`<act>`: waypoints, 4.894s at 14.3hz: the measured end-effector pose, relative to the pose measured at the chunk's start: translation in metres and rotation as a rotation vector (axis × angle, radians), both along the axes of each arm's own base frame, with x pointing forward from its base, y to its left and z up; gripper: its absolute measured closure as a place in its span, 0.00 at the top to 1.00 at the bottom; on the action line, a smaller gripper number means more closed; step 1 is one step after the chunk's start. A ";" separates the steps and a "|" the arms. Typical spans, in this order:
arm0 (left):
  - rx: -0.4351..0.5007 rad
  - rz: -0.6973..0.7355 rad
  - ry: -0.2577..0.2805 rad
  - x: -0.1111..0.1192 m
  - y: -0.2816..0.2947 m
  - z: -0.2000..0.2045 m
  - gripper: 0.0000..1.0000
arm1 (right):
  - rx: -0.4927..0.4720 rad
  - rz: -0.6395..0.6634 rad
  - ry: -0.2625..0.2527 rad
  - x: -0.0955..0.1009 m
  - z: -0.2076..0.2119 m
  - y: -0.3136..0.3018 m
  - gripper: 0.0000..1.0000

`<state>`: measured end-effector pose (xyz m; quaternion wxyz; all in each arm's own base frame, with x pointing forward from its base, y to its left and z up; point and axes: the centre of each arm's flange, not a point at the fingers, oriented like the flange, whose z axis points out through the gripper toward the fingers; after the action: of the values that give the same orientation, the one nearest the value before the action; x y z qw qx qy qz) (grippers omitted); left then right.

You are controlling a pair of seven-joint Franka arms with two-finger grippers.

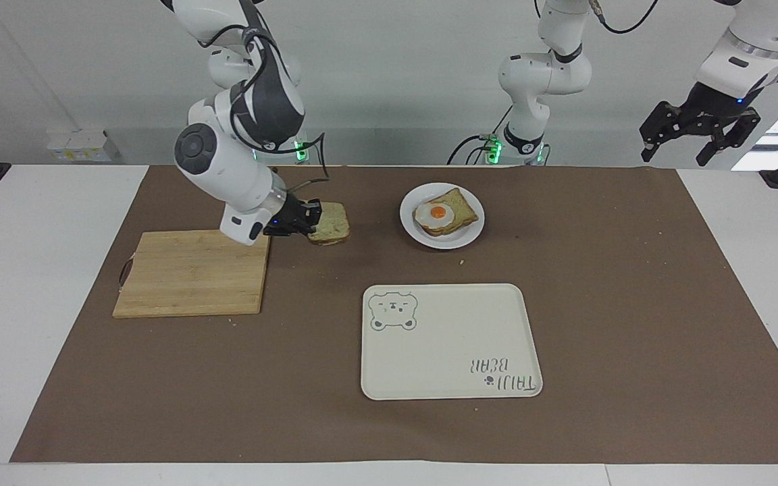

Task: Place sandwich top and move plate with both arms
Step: 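Carry the toast with the right gripper over the egg on the plate, then lower the toast onto the egg and open the right gripper, then withdraw the right gripper while the left gripper reaches toward the plate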

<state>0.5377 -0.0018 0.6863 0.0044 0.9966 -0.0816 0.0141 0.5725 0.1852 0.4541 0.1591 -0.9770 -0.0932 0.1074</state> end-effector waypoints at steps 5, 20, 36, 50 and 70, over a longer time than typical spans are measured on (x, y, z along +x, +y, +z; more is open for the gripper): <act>0.000 0.000 0.000 0.000 0.000 0.000 1.00 | 0.039 -0.120 -0.025 -0.018 0.011 0.083 0.11; -0.001 0.004 0.046 -0.010 0.002 -0.004 1.00 | 0.035 -0.220 0.016 -0.086 -0.036 0.224 0.11; -0.001 0.004 0.052 -0.011 0.002 -0.005 1.00 | 0.000 -0.232 0.031 -0.101 -0.114 0.225 0.11; -0.051 0.007 0.065 -0.012 0.001 -0.009 1.00 | 0.005 -0.255 -0.085 -0.068 -0.072 0.197 1.00; -0.705 0.086 0.197 -0.111 -0.043 -0.195 0.99 | -0.264 -0.366 -0.321 -0.019 0.113 -0.028 1.00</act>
<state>0.4263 -0.0453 0.4913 0.3546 0.9330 -0.0288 -0.0543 0.5534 0.1569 0.5668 0.0306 -0.9943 0.0756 -0.0680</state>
